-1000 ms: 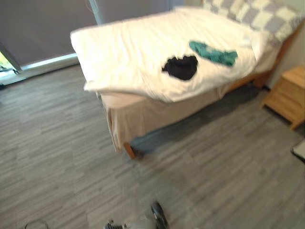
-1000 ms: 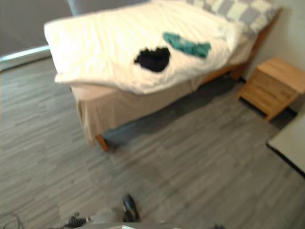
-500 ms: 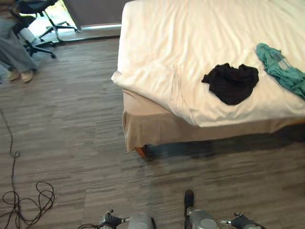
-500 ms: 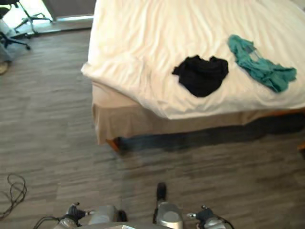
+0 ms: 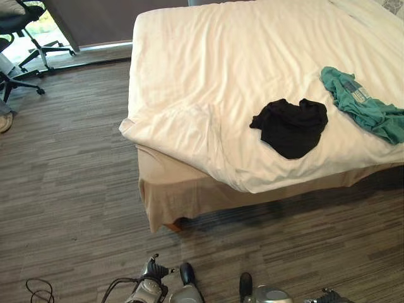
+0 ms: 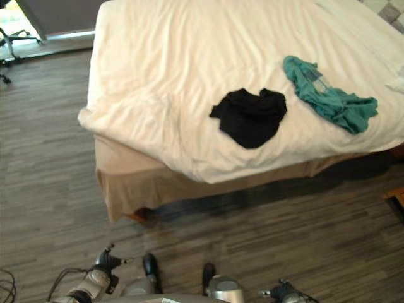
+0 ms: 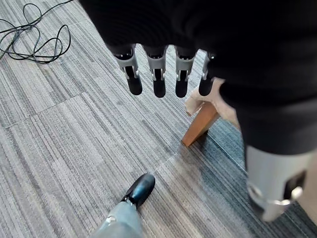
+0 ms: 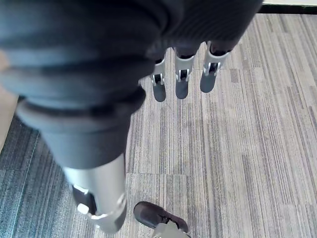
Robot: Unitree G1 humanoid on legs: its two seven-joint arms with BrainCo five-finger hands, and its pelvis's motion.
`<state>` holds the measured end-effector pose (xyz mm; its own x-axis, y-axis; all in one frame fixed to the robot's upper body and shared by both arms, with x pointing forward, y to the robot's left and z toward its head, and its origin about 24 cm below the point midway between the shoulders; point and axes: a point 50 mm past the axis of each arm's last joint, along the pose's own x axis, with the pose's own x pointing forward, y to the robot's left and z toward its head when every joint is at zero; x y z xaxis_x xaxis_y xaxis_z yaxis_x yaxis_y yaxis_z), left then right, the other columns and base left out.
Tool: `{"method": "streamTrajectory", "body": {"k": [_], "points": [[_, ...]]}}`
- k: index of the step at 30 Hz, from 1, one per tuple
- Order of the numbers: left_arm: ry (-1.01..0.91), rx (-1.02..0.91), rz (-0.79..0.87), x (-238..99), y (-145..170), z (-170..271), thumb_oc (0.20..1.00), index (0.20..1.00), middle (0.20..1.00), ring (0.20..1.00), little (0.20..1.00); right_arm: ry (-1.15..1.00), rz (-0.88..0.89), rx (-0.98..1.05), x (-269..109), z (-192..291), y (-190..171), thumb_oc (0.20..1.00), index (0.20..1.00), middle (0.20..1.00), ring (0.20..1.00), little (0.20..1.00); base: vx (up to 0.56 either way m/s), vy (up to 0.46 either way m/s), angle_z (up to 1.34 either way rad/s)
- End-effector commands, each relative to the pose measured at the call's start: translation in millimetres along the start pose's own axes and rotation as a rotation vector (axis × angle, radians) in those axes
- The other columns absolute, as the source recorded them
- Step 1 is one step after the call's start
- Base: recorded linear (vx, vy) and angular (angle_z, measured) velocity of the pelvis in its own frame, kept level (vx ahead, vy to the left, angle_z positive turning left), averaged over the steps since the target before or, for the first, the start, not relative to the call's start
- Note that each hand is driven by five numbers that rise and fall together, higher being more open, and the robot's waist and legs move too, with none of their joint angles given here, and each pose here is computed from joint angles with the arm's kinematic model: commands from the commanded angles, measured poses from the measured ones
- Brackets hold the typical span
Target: Tidy up the quilt and then pick up the clothes from the bed and put them into the laundry hamper.
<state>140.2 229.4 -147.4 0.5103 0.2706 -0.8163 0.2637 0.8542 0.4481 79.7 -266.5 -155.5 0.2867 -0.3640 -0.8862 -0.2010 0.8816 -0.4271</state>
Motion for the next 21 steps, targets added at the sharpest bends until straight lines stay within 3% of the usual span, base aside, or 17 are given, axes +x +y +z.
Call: {"method": "streamTrajectory", "body": {"k": [1, 6, 10, 12, 13, 15, 19, 20, 21], "points": [[0.031, -0.158, 0.137, 1, 34, -10, 1.000, 1.000, 1.000, 1.000, 1.000, -0.056, 0.027, 0.013, 0, 20, 13, 1.000, 1.000, 1.000, 1.000, 1.000, 0.01, 0.152, 0.07], [-0.043, -0.354, 0.314, 2, 77, 5, 1.000, 1.000, 1.000, 1.000, 1.000, -0.115, 0.030, 0.056, -2, 35, 22, 1.000, 1.000, 1.000, 1.000, 1.000, 0.05, 0.132, -0.16], [-0.253, -0.336, 0.490, -6, 129, 49, 1.000, 1.000, 1.000, 1.000, 1.000, -0.124, 0.032, 0.068, -5, 29, 29, 1.000, 1.000, 1.000, 1.000, 1.000, 0.13, -0.031, -0.10], [-0.513, -0.328, 0.630, -27, 162, 102, 1.000, 1.000, 1.000, 1.000, 1.000, -0.130, 0.033, 0.064, -6, 25, 33, 1.000, 1.000, 1.000, 1.000, 1.000, 0.15, -0.101, 0.12], [-0.513, -0.328, 0.630, -27, 162, 102, 1.000, 1.000, 1.000, 1.000, 1.000, -0.130, 0.033, 0.064, -6, 25, 34, 1.000, 1.000, 1.000, 1.000, 1.000, 0.12, -0.090, 0.13], [-0.732, -0.304, 0.716, -54, 181, 134, 1.000, 1.000, 1.000, 1.000, 1.000, -0.141, 0.018, 0.057, -6, 23, 29, 1.000, 1.000, 1.000, 1.000, 1.000, 0.07, -0.050, 0.16], [-0.731, -0.304, 0.716, -54, 181, 134, 1.000, 1.000, 1.000, 1.000, 1.000, -0.141, 0.018, 0.057, -6, 23, 29, 1.000, 1.000, 1.000, 1.000, 1.000, 0.02, -0.027, -0.03], [-1.096, -0.194, 0.883, -120, 220, 205, 1.000, 1.000, 1.000, 1.000, 1.000, -0.168, -0.020, 0.019, -4, 27, 11, 1.000, 1.000, 1.000, 1.000, 1.000, 0.04, -0.092, -0.12], [-1.162, -0.127, 0.937, -138, 233, 232, 1.000, 1.000, 1.000, 1.000, 1.000, -0.192, -0.037, -0.012, -3, 34, 2, 1.000, 1.000, 1.000, 1.000, 1.000, 0.01, -0.095, -0.04]]}}
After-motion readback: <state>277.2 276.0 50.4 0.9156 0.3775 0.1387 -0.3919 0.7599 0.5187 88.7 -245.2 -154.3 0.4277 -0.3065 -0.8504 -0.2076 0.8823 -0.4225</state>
